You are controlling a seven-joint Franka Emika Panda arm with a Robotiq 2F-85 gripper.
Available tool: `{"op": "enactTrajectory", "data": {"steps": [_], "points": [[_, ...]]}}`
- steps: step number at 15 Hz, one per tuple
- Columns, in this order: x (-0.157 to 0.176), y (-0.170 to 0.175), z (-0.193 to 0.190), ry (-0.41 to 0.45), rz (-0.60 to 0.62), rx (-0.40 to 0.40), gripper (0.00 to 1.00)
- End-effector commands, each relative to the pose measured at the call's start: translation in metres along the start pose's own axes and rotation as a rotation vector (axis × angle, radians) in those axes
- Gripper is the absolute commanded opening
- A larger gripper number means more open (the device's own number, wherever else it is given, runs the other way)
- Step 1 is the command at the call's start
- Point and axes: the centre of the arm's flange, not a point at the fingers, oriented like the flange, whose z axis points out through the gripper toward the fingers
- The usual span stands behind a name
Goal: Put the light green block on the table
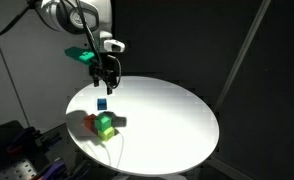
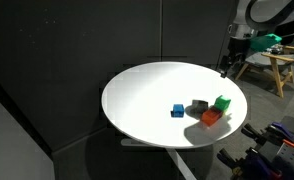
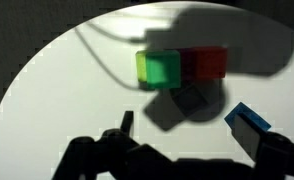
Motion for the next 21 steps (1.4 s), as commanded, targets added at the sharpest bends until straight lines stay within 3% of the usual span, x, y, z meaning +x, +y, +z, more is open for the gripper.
{"op": "enactTrajectory", "data": {"steps": [1, 10, 21], "points": [[-0.001, 0.003, 0.004, 0.022, 0.002, 0.001, 1.00], [-0.006, 0.024, 0.037, -0.027, 0.021, 0.009, 1.00], [-0.016, 0.021, 0.101, -0.021, -0.121, -0.026, 1.00]]}}
